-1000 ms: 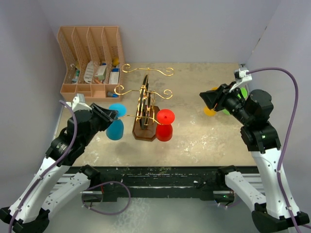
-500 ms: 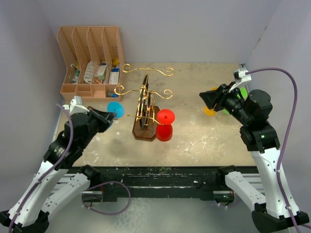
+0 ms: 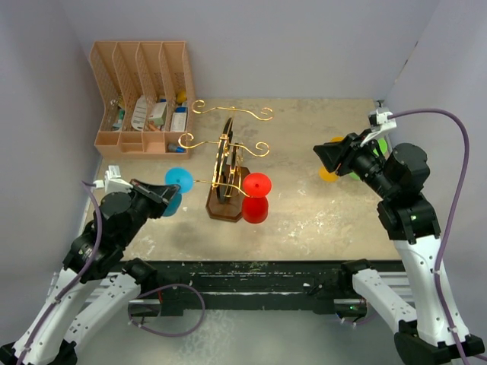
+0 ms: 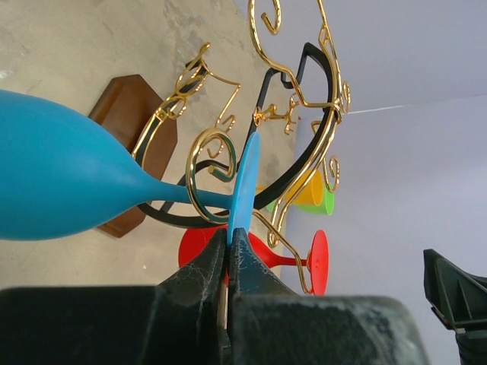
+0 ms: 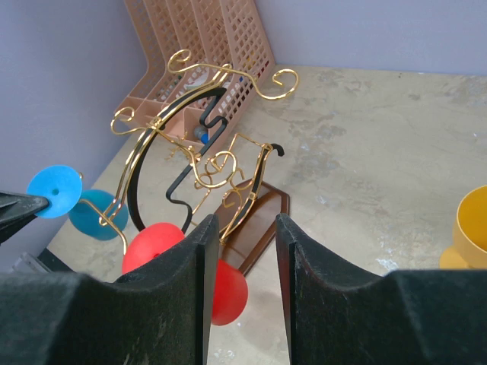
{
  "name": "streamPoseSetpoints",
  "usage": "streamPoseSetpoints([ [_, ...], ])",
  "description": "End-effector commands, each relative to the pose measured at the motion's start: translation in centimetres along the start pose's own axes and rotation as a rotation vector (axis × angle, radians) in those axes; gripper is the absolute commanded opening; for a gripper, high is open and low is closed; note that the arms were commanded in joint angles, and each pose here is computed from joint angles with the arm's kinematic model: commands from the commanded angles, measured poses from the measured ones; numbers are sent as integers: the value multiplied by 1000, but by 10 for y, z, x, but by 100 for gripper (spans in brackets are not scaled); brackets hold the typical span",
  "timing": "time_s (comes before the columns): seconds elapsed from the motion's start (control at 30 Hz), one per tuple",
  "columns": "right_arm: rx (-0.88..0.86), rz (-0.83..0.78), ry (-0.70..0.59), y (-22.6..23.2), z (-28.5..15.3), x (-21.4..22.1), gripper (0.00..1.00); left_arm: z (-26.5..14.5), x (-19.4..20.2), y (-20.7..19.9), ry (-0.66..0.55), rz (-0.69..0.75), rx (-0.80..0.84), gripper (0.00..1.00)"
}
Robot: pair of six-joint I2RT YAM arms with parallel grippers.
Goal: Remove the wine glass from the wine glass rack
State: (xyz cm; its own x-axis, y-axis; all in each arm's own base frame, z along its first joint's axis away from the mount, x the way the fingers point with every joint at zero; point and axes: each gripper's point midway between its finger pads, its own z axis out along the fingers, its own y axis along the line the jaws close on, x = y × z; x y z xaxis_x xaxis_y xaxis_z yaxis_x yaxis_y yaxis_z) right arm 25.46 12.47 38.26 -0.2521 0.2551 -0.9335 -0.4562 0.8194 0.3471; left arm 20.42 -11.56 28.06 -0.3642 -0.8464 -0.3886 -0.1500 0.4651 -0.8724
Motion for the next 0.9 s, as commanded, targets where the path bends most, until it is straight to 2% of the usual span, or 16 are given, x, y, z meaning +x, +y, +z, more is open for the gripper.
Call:
streamPoseSetpoints([
  [0.0,-33,-24,-55,9,-4,-15,39,-1,2,-19,13,-64,88,0],
  [0.2,-40,-25,-55,10,-4,-14,39,11,10,-28,28,-75,179,0],
  [0.57,-43,-36,-51,10,-4,-13,38,23,11,-82,42,-13,382,0],
  [0.87,-48,-37,-54,12,-4,-17,38,5,-9,-127,0,22,473,0],
])
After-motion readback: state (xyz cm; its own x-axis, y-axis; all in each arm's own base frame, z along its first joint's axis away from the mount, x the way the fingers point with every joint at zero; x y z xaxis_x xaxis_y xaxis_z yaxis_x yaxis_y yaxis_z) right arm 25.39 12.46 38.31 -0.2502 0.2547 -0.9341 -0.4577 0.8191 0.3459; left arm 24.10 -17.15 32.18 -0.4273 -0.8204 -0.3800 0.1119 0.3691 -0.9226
